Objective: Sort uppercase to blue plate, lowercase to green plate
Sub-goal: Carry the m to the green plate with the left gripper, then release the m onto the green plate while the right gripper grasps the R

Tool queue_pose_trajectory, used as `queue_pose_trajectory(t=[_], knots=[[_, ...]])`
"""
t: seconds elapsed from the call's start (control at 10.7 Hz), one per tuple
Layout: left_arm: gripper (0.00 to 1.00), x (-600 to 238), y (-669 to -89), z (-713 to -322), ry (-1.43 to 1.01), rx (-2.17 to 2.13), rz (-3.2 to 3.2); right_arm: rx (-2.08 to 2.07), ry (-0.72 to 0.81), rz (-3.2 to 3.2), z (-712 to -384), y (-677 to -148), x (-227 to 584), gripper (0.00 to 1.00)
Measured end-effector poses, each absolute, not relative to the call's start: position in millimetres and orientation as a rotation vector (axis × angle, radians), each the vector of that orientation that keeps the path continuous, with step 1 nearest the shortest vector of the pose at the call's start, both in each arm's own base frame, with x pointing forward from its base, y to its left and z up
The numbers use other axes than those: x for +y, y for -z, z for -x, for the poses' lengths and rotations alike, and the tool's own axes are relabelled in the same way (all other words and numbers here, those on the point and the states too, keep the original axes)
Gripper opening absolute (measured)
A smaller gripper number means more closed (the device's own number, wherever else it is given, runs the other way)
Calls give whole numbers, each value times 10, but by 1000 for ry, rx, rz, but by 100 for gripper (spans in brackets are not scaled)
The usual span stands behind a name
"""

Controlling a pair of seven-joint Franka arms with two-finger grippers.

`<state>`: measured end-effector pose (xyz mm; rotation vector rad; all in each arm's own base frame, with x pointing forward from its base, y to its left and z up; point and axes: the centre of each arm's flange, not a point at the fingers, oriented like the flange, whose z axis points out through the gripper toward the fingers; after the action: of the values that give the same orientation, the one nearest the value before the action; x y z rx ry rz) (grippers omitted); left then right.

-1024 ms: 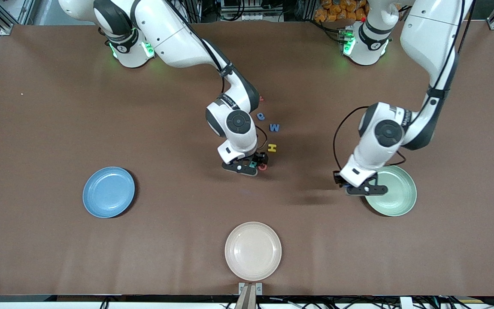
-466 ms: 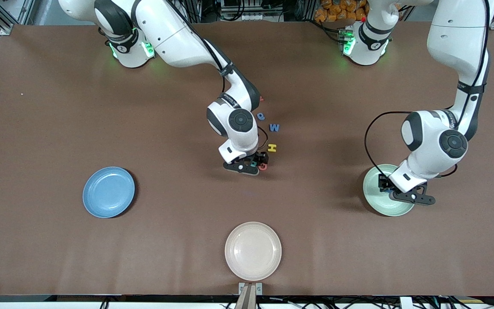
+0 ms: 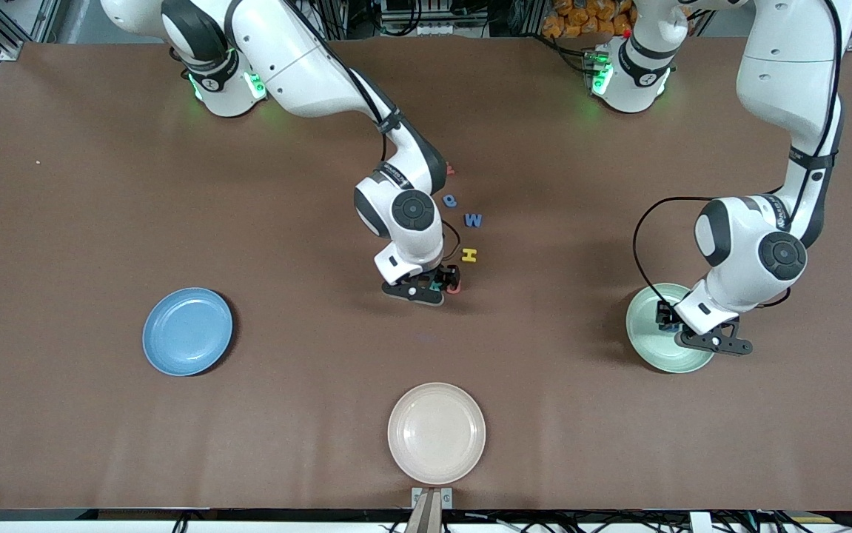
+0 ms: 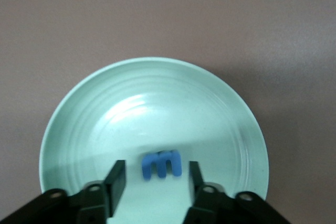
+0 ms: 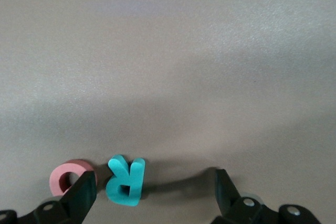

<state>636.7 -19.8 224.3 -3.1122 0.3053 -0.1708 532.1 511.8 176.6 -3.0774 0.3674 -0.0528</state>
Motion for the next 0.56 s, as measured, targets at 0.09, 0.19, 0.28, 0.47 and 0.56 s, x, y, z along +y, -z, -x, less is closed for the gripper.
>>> queue_pose_trajectory(t=[0.09,0.19,0.28,0.47,0.56], knots=[[77,-196,-2282,-6399,185,305,3110,370,53,3079,-5330,-1766,5108,100],[91,-192,-2312,-6422,196,304,3109,372,54,3079,-5336,-1766,5102,100],[99,-179,-2339,-6442,203,301,3107,372,53,3080,-5337,-1765,5099,100],[100,-178,-2463,-6509,148,301,3119,372,49,3083,-5333,-1755,5097,100],[100,-200,-2579,-6565,112,304,3129,372,48,3085,-5330,-1741,5095,100]])
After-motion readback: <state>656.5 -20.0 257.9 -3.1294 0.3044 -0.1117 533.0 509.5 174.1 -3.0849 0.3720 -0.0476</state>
